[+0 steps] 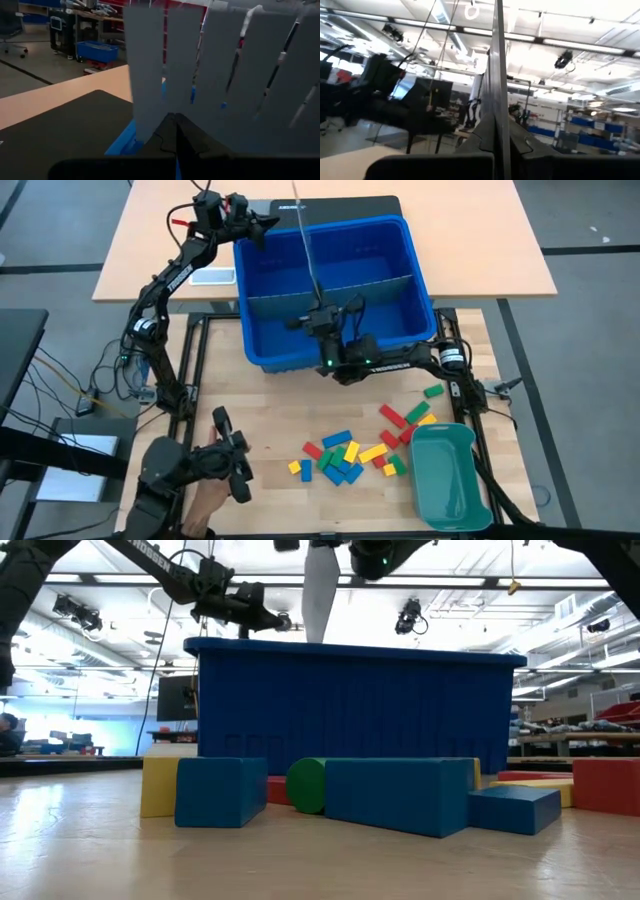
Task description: Sort Items/Unsort Items
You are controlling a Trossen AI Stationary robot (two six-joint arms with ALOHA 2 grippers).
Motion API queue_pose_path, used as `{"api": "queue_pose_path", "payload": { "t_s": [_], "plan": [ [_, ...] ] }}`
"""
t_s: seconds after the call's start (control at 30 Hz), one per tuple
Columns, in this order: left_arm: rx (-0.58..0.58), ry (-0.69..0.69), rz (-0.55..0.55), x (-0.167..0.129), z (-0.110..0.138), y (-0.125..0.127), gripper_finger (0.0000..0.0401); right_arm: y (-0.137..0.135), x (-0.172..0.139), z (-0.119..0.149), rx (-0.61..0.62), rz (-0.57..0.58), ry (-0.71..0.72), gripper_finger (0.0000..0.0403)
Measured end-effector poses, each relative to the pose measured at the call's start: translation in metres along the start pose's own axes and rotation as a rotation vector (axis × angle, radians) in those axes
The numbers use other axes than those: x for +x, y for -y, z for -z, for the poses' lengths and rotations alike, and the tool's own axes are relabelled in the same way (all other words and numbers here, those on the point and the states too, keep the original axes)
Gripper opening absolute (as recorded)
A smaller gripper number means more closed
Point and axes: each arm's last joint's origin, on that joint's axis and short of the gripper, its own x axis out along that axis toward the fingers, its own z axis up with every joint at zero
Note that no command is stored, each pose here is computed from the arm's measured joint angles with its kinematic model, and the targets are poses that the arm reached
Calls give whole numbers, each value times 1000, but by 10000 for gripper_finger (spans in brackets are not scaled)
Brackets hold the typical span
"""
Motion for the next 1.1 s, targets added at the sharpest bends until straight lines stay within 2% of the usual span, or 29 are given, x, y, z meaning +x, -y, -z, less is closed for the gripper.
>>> {"api": "queue_pose_path", "payload": {
  "t_s": [0.23,0.33,0.57,0.77,1.1],
  "plan": [
    [4,3,-1,0,0,0,3,6,6,-17,2,31,6,0],
    [3,2,-1,0,0,0,3,5,6,-15,1,38,-30,0],
    [-2,-16,21,0,2,0,3,5,10,-11,46,42,-11,0],
    [18,-40,19,0,5,0,3,4,13,5,52,48,-41,0],
    [-31,-39,-19,-7,32,-17,3,3,10,9,70,42,-50,0]
  ]
}}
